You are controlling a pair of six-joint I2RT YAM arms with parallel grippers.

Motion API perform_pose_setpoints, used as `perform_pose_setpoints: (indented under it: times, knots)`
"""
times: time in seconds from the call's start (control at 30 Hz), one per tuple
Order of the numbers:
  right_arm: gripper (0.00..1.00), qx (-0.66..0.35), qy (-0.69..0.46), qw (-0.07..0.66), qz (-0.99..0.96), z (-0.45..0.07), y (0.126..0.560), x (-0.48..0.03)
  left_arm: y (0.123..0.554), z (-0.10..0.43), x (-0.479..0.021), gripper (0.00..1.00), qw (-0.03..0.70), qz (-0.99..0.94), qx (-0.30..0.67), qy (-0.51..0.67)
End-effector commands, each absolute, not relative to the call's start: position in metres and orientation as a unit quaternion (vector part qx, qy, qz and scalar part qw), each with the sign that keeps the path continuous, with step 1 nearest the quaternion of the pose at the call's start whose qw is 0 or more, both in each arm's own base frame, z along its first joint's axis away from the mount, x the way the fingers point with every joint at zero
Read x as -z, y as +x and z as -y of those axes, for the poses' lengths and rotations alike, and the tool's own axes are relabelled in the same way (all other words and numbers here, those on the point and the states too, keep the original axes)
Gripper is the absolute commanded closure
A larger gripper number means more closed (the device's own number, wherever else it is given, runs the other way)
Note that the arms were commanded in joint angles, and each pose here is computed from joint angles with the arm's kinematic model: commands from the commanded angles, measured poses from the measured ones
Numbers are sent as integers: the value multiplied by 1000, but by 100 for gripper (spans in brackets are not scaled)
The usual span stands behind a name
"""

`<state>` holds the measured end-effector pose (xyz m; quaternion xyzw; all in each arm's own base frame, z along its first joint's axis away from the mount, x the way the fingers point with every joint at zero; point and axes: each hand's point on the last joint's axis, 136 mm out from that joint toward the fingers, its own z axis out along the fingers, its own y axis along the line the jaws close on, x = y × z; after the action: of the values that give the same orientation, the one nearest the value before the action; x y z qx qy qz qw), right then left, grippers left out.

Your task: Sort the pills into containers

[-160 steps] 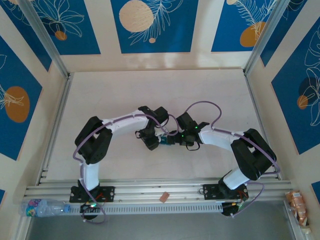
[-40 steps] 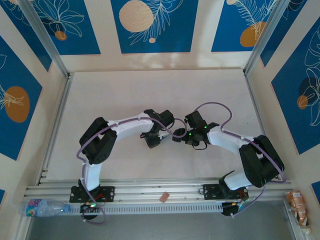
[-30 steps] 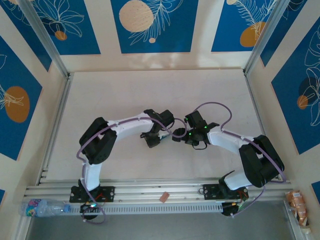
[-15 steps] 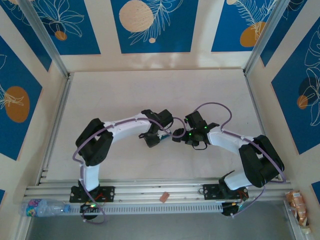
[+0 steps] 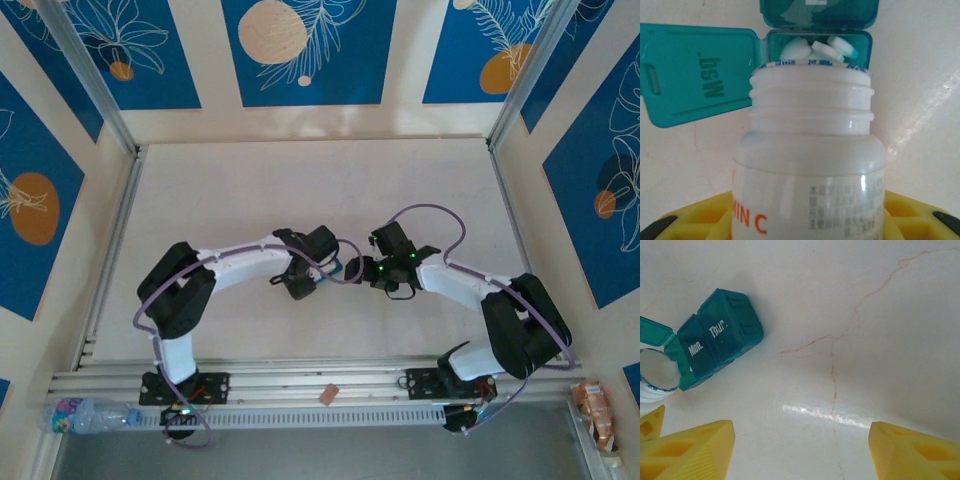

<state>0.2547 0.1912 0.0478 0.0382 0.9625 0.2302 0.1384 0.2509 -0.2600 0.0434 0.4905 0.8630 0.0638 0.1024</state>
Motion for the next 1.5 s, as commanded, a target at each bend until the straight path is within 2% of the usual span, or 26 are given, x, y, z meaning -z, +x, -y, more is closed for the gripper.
perform_pose_setpoints:
  times: [0.0,0.5,0.8,1.13,1.47]
  knots:
    - [28,-233,38,129,-963,-188,247,-49,251,271,-52,100,136,-866,-29,479]
    - [28,-226,42,128,-965,-186,248,-54,255,279,-64,100,231,-860,39,453]
    - [28,-223,47,127,-965,-183,250,-61,268,283,-85,100,332,-846,113,401]
    - [28,-234,68,139,-960,-178,260,-88,288,296,-145,100,451,-791,209,358]
    - [28,-243,93,168,-951,-164,285,-122,304,303,-227,100,562,-693,291,345]
